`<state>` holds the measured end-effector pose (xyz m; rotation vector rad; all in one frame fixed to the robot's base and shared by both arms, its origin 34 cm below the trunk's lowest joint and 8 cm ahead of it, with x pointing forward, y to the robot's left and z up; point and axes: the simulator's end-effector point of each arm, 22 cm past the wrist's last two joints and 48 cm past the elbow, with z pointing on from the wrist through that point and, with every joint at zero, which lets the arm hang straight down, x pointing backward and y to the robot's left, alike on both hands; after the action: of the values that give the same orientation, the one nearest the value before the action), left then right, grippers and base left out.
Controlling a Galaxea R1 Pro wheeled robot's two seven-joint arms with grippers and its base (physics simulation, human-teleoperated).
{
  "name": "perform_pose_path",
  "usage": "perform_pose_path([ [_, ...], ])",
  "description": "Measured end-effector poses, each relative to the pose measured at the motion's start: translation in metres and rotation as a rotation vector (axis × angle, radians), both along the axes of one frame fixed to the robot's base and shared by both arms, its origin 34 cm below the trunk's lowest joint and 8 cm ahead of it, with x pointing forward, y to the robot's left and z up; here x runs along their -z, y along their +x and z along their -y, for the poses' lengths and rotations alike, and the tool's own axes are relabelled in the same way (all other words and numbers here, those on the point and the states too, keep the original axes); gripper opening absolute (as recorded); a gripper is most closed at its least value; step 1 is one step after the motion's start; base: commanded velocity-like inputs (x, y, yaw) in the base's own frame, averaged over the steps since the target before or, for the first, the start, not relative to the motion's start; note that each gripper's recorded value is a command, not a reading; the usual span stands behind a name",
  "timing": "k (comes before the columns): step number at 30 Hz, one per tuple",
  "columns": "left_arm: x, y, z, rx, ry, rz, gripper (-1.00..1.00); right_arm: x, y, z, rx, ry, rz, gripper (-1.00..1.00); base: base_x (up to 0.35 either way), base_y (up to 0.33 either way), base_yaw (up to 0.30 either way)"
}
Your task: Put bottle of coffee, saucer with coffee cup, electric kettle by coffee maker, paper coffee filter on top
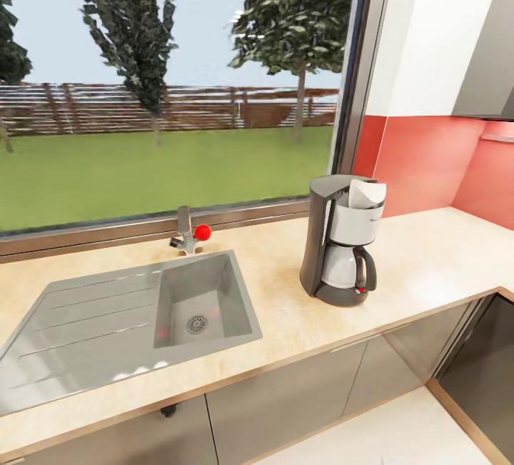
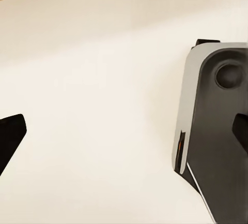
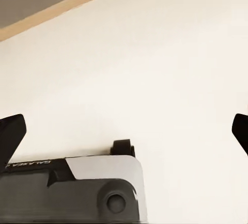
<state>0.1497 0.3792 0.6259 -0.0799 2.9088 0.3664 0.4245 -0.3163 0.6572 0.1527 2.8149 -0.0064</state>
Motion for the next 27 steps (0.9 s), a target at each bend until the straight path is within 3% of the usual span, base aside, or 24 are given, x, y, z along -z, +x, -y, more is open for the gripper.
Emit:
perform_pose_path([
  [7, 0.000, 0.000, -0.001, -0.008, 0.003, 0.002, 1.00, 0.009, -0.025, -0.009, -0.043, 0.019, -0.028, 1.00, 0.000, 0.000, 0.000],
  [27, -0.001, -0.003, -0.005, -0.021, 0.015, -0.004, 1.00, 0.009, -0.024, -0.008, -0.038, 0.020, -0.025, 1.00, 0.000, 0.000, 0.000],
])
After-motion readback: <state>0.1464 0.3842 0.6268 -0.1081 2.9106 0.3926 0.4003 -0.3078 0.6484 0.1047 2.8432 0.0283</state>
